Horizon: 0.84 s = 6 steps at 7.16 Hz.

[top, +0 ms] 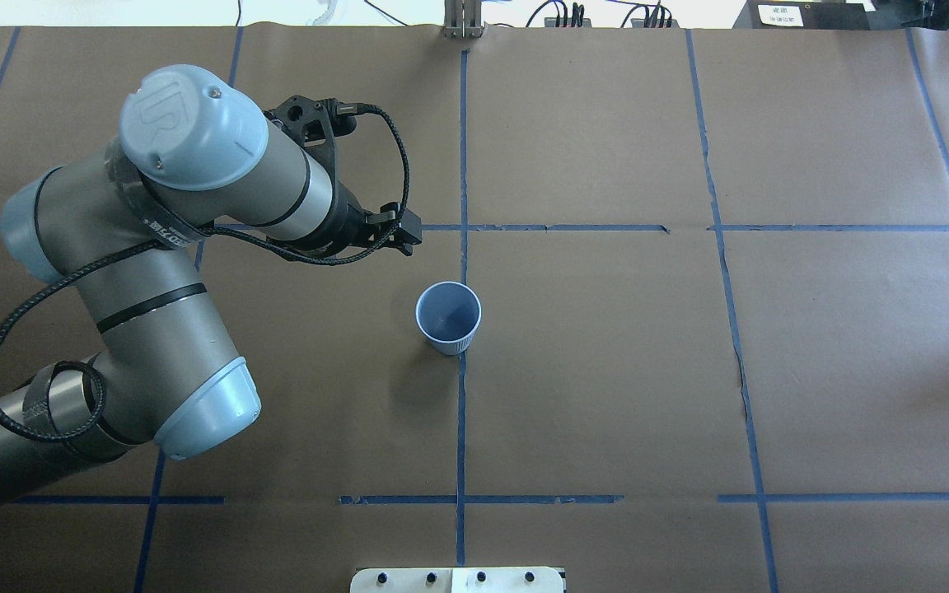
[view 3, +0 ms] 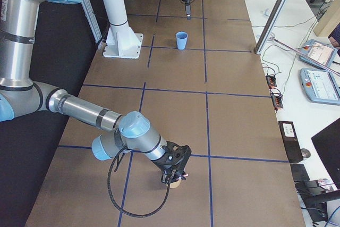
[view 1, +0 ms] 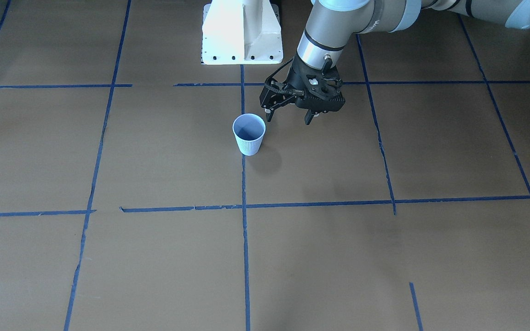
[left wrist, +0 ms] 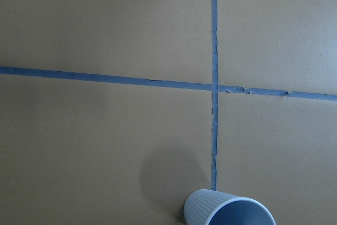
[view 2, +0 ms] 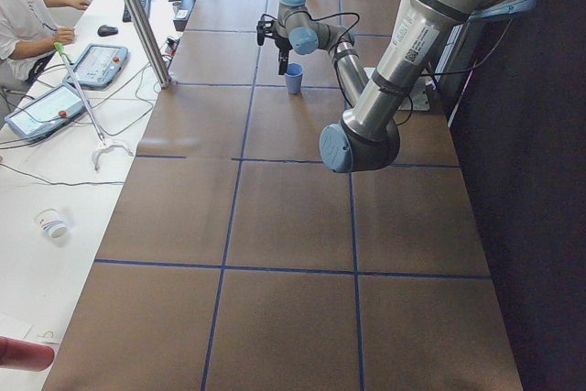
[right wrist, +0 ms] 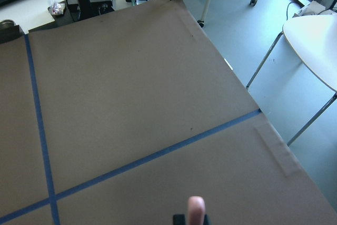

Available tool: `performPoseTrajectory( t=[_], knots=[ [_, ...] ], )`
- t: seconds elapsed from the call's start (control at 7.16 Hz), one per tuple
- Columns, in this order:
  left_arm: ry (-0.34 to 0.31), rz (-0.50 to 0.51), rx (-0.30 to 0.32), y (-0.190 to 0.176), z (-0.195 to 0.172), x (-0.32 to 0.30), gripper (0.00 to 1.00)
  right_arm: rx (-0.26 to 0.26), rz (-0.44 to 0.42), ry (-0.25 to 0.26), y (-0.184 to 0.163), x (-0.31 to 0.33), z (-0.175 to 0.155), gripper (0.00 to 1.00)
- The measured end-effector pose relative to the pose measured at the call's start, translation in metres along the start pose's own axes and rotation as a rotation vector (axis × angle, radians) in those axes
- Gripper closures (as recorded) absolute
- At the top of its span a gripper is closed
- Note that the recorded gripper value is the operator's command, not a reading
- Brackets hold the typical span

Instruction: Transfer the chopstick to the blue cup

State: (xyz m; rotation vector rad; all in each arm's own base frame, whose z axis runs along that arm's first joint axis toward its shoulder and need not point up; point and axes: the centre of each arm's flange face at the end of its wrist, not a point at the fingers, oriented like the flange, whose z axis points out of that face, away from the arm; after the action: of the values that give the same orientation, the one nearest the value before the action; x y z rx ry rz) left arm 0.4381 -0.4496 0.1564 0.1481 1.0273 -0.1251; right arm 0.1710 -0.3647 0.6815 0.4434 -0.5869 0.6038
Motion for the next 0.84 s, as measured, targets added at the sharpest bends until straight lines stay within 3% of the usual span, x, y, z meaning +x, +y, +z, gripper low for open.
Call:
performPoseTrajectory(
  t=[0.28, 0.42, 0.56, 0.84],
  knots=[
    [0.001, 0.002, 0.001, 0.000, -0.001, 0.000, 0.00, 0.086, -0.038, -0.019, -0.028, -0.023, -0.034, 0.99],
    [0.002, 0.002, 0.005, -0.001, -0.002, 0.000, 0.00, 0.093, -0.052, -0.061, -0.037, -0.043, -0.049, 0.99],
    [0.005, -0.001, 0.013, -0.005, -0.006, -0.001, 0.00, 0.067, -0.061, -0.140, -0.044, -0.068, -0.060, 0.99],
    [-0.008, -0.012, 0.032, -0.018, -0.012, -0.016, 0.00, -0.059, -0.034, -0.307, -0.048, -0.140, -0.054, 0.98]
  ],
)
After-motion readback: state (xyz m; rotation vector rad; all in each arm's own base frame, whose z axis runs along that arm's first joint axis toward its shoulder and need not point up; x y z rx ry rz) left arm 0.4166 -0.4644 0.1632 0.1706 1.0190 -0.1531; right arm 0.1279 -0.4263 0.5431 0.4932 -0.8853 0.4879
